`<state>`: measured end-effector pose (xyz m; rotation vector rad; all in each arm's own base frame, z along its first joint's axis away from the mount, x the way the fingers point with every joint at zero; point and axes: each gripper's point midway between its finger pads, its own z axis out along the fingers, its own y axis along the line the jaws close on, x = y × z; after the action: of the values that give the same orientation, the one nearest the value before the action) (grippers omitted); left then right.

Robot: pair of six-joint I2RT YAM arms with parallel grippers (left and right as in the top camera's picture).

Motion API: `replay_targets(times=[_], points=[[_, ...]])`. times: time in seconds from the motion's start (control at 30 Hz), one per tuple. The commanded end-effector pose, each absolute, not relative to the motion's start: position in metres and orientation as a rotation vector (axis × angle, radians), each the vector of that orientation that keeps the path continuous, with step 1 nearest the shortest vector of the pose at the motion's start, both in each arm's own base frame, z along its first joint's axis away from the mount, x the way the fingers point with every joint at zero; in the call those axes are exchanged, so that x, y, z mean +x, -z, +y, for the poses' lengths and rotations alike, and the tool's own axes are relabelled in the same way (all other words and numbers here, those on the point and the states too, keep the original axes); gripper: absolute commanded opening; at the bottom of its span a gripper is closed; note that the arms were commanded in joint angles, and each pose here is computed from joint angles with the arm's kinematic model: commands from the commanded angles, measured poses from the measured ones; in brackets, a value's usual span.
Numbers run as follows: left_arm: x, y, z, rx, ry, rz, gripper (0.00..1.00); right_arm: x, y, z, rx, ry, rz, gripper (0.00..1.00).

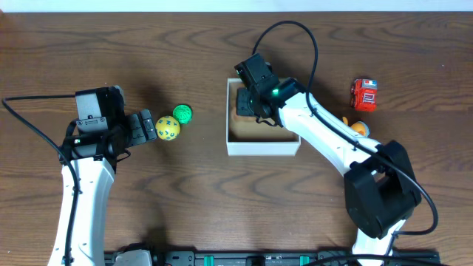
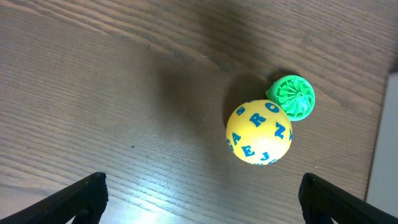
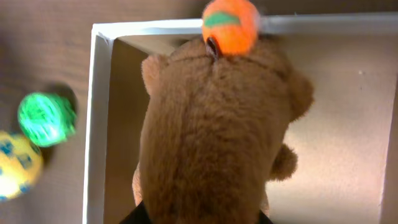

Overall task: Pack container
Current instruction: 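Carry the bear into the white box and release it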

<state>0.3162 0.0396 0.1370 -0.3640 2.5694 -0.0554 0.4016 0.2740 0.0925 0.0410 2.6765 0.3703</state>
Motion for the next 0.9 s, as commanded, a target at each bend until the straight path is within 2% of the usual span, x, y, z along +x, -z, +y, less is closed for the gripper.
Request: replay_targets(times=[0.0,0.07,0.1,0.17,0.33,0.5,0.53,0.6,0.7,0.8,0.87], points=[[0.319,-0.141,0.042,-0.38,0.056,2.559,0.98,0.409,-0.091,0.28,0.009,-0.361,2.648,0.37],[0.319,-0.141,0.042,-0.38,0.056,2.559,0.98,0.411,-0.096,0.282,-0.008,-0.374,2.628,0.52],[0.319,-0.141,0.042,-0.38,0.056,2.559,0.98,0.412,-0.1,0.284,-0.034,-0.384,2.617,0.57],[0.319,-0.141,0.042,-0.38,0.056,2.559,0.98,0.412,-0.112,0.285,-0.074,-0.393,2.591,0.61],[0.319,-0.141,0.042,-0.38,0.056,2.559,0.98,0.405,-0.16,0.273,-0.13,-0.385,2.511,0.63],[0.319,-0.141,0.042,-0.38,0.056,2.559,0.98,0.403,-0.219,0.228,-0.023,-0.274,2.399,0.75],[0.319,-0.141,0.042,-0.38,0.056,2.559,0.98,0.403,-0.228,0.223,-0.016,-0.289,2.382,0.71],[0.319,-0.141,0.042,-0.38,0.056,2.559,0.98,0.4,-0.238,0.227,-0.071,-0.369,2.373,0.53],[0.319,-0.141,0.042,-0.38,0.056,2.559,0.98,0.394,-0.229,0.234,-0.107,-0.429,2.419,0.53],[0.319,-0.141,0.042,-0.38,0.056,2.559,0.98,0.401,-0.211,0.205,-0.025,-0.225,2.451,0.53],[0.319,-0.141,0.042,-0.38,0.056,2.559,0.98,0.408,-0.211,0.18,0.079,-0.113,2.435,0.57]])
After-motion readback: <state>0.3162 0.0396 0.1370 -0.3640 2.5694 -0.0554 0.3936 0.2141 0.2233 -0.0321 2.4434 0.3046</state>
